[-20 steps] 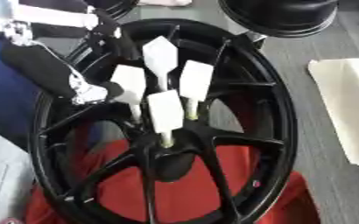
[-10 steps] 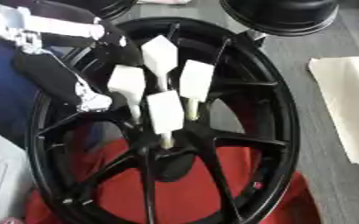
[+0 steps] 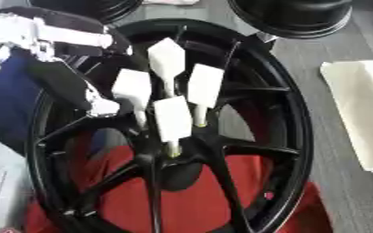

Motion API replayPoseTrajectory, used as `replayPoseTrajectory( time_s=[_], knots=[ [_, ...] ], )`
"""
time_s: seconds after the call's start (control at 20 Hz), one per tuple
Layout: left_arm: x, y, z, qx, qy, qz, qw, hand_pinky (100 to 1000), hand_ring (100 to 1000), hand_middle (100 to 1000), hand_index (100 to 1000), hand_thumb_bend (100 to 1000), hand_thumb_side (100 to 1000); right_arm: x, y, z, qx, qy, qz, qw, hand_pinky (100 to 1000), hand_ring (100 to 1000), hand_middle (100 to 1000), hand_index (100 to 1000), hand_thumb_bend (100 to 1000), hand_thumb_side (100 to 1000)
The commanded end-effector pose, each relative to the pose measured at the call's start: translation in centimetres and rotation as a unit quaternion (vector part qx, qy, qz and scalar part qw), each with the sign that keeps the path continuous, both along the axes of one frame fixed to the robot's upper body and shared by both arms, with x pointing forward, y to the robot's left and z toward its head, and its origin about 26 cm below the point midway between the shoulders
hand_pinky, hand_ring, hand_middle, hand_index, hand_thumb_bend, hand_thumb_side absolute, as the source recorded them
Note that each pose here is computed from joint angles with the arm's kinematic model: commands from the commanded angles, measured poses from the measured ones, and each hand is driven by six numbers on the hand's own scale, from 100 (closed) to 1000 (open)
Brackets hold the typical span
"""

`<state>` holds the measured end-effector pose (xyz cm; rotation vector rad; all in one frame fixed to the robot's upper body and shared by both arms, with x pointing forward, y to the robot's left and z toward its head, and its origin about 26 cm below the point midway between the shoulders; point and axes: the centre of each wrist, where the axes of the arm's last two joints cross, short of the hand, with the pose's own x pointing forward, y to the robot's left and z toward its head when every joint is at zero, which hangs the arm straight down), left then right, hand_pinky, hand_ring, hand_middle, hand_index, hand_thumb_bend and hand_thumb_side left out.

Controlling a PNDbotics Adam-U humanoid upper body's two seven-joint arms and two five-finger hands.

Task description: Pull the pin out of the wheel hub.

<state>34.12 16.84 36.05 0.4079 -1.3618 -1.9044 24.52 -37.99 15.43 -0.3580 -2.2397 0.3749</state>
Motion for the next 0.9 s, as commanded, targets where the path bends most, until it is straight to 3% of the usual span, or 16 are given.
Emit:
replayPoseTrajectory(
  time_s=[0.05,0.35,0.55,0.6,0.65,0.9],
  knots=[
    [0.0,0.2,0.4,0.007,0.005,0.008,1.000,826,858,798,870,229,319,-0.1,0.1,0.8,-0.009,-0.011,0.002,1.000,841,666,661,758,100,553],
    [0.2,0.1,0.4,0.007,0.001,0.012,1.000,796,810,722,812,188,262,-0.1,0.1,0.7,-0.005,-0.011,0.002,1.000,842,666,660,758,100,554],
    [0.2,0.1,0.4,0.005,0.001,0.010,1.000,747,727,584,702,100,246,-0.2,0.1,0.6,-0.004,-0.011,0.001,1.000,842,666,661,759,100,555],
    [0.1,0.1,0.5,0.003,0.002,0.008,1.000,747,727,584,702,100,246,-0.2,0.1,0.6,-0.003,-0.011,0.001,1.000,842,666,661,759,100,555],
    [0.0,0.1,0.7,-0.001,0.000,0.006,1.000,700,660,514,629,100,225,-0.2,0.1,0.6,-0.003,-0.010,0.001,1.000,842,667,661,759,100,555],
    [-0.9,0.4,1.9,-0.049,-0.018,0.002,0.999,642,594,422,460,100,160,-0.2,0.1,0.6,-0.003,-0.008,0.001,1.000,843,667,661,759,100,554]
  ],
)
